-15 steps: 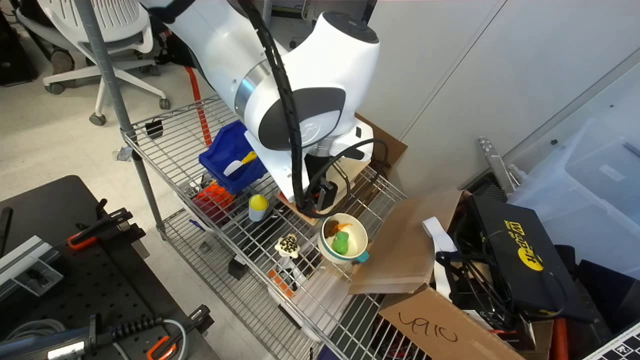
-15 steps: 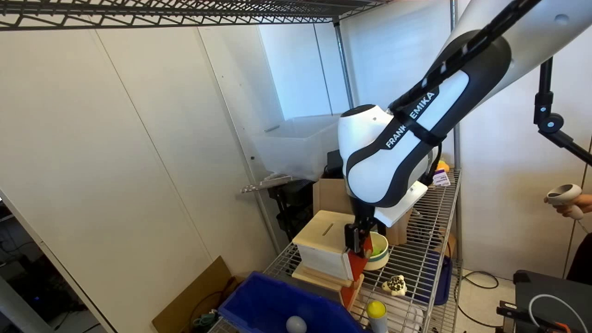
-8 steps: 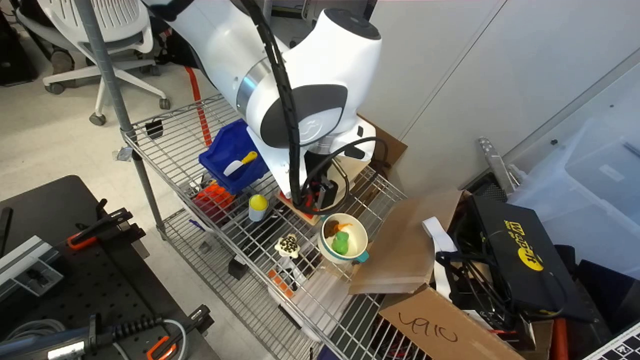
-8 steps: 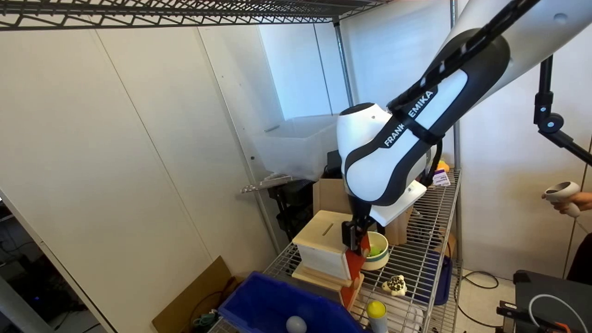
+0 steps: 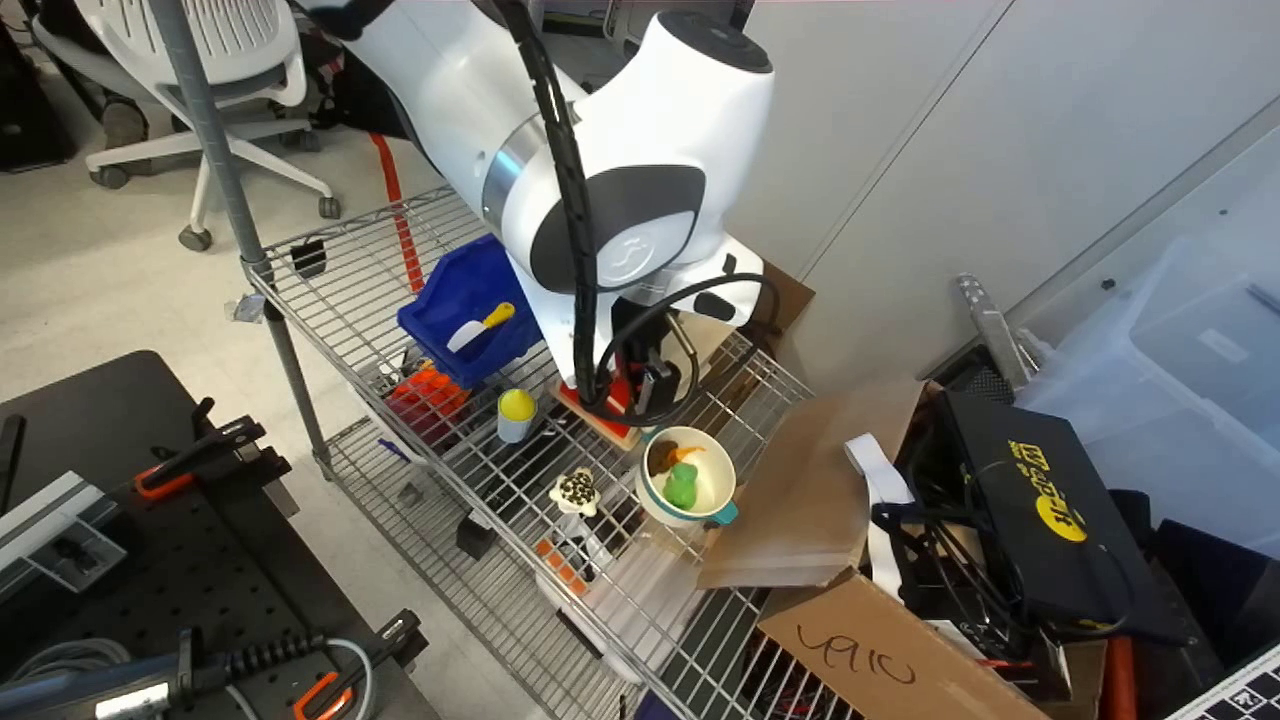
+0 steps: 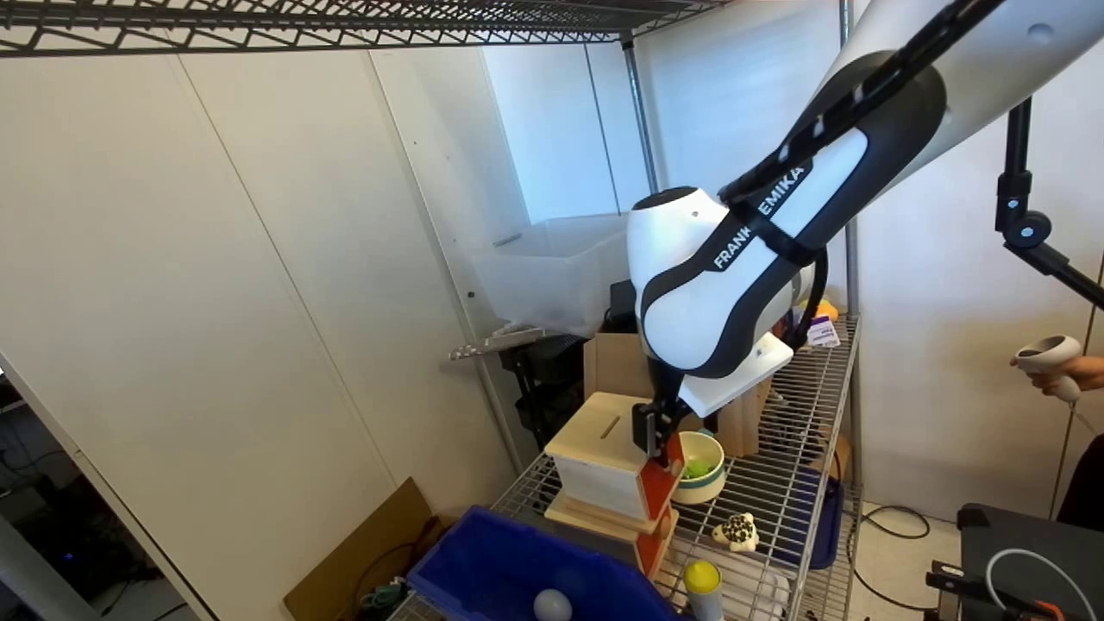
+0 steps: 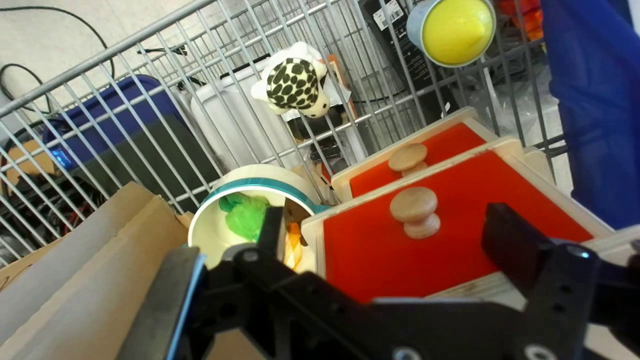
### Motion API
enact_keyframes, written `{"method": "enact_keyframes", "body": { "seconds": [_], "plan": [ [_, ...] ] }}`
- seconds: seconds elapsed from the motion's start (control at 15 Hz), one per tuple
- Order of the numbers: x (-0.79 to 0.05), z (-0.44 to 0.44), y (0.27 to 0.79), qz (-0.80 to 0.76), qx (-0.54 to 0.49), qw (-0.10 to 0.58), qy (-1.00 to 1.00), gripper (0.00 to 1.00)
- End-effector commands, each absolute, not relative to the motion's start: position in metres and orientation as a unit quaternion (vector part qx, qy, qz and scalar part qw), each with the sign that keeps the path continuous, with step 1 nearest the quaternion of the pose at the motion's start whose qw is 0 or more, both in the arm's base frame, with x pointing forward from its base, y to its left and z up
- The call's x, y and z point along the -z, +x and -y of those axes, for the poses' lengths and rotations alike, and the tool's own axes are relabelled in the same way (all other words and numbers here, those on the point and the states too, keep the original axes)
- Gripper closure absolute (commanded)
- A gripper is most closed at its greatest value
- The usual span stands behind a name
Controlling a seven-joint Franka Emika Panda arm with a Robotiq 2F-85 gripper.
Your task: Close the drawer
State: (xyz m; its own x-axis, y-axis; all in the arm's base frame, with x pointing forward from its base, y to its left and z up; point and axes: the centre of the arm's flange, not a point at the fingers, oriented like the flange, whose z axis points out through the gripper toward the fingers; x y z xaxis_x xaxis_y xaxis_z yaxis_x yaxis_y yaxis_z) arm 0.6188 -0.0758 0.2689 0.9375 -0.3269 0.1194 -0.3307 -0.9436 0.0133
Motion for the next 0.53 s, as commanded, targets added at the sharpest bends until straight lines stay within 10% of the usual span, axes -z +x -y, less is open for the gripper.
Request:
{"method": "enact_keyframes", "body": {
  "seconds": [0.0,0.47],
  "plan": [
    [-0.2712,0.0751,0.6285,0.183,-0.072,0.024,0.98,0.0],
    [-0.2754,0.0704,0.6236,0.184,-0.073,0.016,0.98,0.0]
  ]
}}
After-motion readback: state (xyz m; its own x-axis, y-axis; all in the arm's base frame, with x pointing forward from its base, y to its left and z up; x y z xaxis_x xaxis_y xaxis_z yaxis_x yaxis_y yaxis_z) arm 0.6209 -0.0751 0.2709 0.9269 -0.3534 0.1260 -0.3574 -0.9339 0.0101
